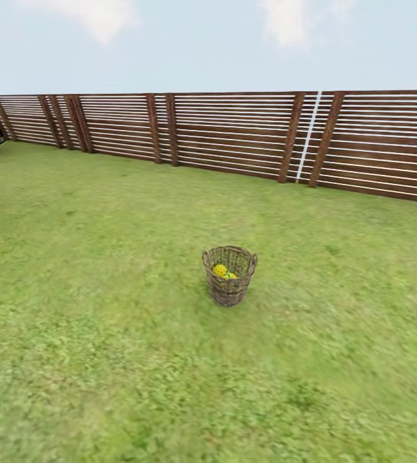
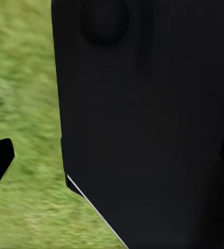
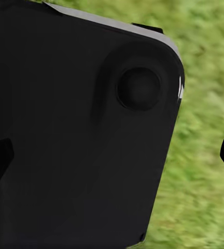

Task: Take the three Easter eggs out of the wicker basket on the lawn in the garden, then place them on the lawn next to a single tree (choose any tree) so that all three eggs are next to the same tree and none are left in the basket.

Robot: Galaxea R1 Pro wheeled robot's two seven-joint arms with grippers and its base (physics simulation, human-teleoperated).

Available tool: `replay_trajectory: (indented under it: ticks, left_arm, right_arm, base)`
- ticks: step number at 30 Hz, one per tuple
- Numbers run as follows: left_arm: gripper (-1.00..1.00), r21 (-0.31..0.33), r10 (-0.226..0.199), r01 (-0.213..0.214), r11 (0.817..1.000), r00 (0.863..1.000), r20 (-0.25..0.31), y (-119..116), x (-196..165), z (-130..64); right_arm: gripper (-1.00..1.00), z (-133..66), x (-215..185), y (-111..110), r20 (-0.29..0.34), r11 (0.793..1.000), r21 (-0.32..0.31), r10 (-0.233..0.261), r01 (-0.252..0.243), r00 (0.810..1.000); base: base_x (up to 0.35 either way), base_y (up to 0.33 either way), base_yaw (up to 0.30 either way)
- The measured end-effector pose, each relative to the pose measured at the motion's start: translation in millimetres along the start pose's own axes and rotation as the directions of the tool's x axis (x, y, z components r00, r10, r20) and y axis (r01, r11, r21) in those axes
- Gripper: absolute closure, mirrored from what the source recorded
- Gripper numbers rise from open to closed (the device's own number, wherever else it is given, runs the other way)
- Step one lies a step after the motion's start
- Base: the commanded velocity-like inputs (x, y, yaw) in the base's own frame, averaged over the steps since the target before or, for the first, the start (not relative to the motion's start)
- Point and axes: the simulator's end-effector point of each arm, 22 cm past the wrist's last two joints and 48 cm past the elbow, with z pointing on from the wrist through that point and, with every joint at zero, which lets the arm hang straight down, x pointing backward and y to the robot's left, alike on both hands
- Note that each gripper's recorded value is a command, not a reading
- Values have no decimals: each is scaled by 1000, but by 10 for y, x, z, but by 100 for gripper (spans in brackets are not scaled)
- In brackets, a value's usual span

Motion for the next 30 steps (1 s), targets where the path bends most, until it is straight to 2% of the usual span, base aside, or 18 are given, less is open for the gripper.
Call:
replay_trajectory:
  ticks: [13,30]
  left_arm:
    - [-100,0,0,0,1000,1000,0,0,1,0]
    - [-100,0,2,-2,1000,1000,0,-1,2,0]
  right_arm:
    - [-100,0,-3,0,1,1000,0,0,0,1000]
    - [-100,-1,5,1,0,1000,0,0,0,1000]
  base:
    - [292,231,-16]
    - [292,228,-235]
